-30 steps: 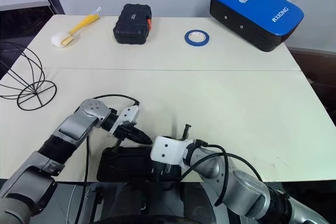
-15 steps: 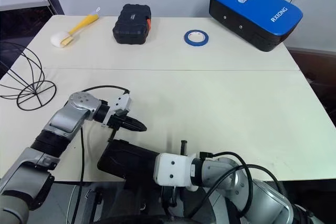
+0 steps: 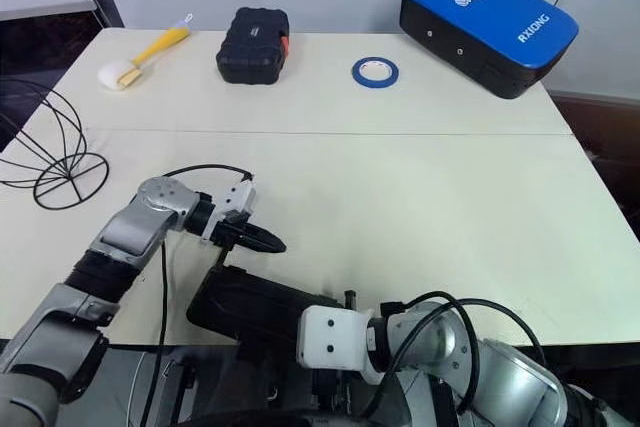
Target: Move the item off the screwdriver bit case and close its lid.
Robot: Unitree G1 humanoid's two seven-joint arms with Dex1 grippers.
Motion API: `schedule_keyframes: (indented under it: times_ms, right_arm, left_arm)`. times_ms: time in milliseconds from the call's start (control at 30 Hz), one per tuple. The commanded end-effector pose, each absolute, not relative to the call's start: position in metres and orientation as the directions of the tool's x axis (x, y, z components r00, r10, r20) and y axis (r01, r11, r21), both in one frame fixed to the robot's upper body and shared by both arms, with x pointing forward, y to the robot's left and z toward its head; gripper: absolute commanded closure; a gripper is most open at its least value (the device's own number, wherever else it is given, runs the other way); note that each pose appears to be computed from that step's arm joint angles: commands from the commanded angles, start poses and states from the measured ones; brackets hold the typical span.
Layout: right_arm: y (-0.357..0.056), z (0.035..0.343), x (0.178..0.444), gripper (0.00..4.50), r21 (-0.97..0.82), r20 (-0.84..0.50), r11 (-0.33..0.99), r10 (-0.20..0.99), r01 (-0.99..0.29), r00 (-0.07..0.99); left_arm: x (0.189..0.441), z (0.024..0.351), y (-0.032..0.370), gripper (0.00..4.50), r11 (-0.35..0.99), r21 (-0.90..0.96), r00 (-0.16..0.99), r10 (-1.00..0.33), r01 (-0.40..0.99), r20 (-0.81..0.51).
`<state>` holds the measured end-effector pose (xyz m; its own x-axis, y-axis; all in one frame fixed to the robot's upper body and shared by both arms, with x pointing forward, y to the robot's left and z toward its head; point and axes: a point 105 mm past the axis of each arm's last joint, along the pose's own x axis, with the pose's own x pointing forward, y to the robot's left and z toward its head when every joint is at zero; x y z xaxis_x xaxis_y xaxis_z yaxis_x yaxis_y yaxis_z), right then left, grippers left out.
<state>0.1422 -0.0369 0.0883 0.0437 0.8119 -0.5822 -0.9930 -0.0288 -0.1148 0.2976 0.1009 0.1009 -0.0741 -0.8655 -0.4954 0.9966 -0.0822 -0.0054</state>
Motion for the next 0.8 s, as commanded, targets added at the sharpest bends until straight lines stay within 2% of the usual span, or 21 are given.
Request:
schedule_keyframes:
  times_ms: [33, 200, 267, 333, 500, 633, 800]
  right_arm:
    - [-0.025, 0.098, 0.122, 4.44, -0.113, -0.552, -0.116, 0.833, -0.987, -0.035]
    - [-0.034, 0.082, 0.152, 4.44, -0.28, -0.631, -0.045, 0.761, -0.959, 0.149]
    - [-0.037, 0.081, 0.171, 4.44, -0.373, -0.625, 0.005, 0.737, -0.928, 0.255]
    - [-0.038, 0.086, 0.177, 4.44, -0.387, -0.604, 0.042, 0.743, -0.921, 0.288]
    - [-0.042, 0.102, 0.177, 4.44, -0.409, -0.565, 0.044, 0.772, -0.912, 0.291]
    - [-0.036, 0.122, 0.142, 4.44, -0.223, -0.452, -0.013, 0.887, -0.975, 0.092]
    - [-0.035, 0.119, 0.129, 4.44, -0.172, -0.455, -0.076, 0.891, -0.982, 0.011]
  left_arm:
    - [0.298, 0.107, 0.097, 4.5, -0.104, 0.015, -0.084, -0.871, 0.995, -0.484]
    - [0.293, 0.106, 0.095, 4.5, -0.11, 0.009, -0.093, -0.873, 0.994, -0.479]
    - [0.292, 0.107, 0.095, 4.5, -0.109, 0.008, -0.092, -0.875, 0.994, -0.476]
    - [0.291, 0.107, 0.095, 4.5, -0.107, 0.007, -0.091, -0.875, 0.994, -0.475]
    - [0.292, 0.108, 0.096, 4.5, -0.102, 0.002, -0.089, -0.877, 0.995, -0.473]
    - [0.292, 0.104, 0.096, 4.5, -0.1, -0.007, -0.091, -0.878, 0.995, -0.469]
    - [0.293, 0.101, 0.094, 4.5, -0.117, -0.004, -0.105, -0.873, 0.993, -0.476]
